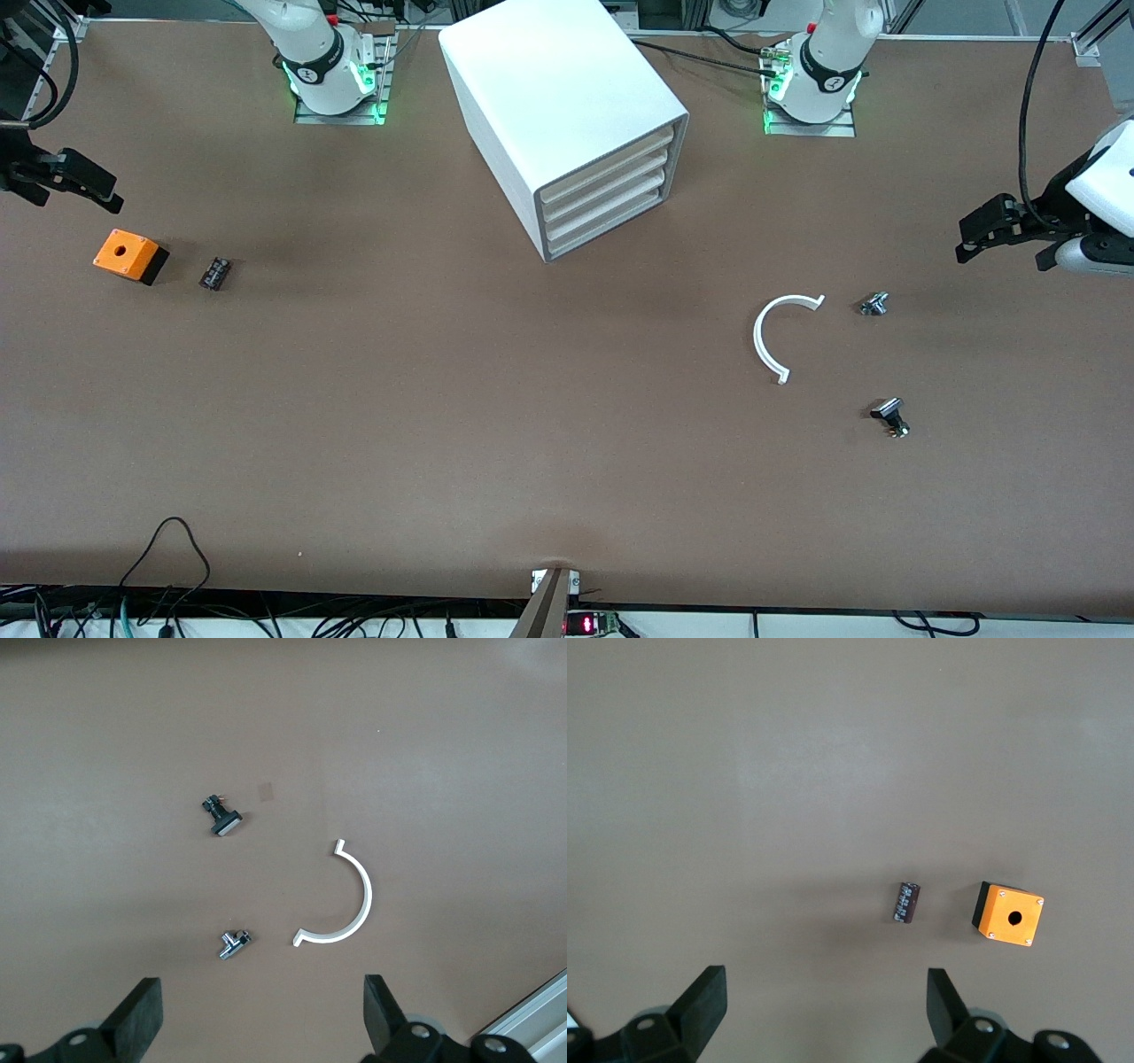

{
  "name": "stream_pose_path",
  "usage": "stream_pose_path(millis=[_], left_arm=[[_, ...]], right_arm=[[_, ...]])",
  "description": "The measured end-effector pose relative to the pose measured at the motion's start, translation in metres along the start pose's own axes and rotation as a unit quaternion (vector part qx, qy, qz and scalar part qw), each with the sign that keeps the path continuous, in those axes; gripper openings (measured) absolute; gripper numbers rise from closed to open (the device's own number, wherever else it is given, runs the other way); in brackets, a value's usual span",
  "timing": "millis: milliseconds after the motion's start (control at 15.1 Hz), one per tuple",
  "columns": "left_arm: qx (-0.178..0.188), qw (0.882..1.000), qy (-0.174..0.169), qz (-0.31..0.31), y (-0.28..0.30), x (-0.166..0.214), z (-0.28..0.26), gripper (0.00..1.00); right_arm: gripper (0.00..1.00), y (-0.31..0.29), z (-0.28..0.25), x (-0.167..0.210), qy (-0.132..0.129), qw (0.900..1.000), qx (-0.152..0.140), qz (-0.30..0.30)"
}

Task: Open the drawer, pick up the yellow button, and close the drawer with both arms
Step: 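Move the left gripper toward the white drawer cabinet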

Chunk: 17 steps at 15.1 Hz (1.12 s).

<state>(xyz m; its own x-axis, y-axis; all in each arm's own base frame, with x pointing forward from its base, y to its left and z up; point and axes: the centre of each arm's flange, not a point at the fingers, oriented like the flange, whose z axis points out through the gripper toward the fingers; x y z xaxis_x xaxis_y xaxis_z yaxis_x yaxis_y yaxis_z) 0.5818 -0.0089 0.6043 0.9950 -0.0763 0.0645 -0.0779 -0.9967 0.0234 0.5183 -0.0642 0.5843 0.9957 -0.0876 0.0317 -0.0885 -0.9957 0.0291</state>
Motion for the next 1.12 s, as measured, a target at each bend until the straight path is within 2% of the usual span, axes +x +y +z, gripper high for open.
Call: stream_pose_path(millis=[1123], left_arm=[[-0.004, 1.000, -0.023, 0.016, 0.009, 0.003, 0.016, 1.00]], right_arm=[[1.00, 0.000, -0.001, 0.000, 0.001, 1.000, 0.000, 0.000]])
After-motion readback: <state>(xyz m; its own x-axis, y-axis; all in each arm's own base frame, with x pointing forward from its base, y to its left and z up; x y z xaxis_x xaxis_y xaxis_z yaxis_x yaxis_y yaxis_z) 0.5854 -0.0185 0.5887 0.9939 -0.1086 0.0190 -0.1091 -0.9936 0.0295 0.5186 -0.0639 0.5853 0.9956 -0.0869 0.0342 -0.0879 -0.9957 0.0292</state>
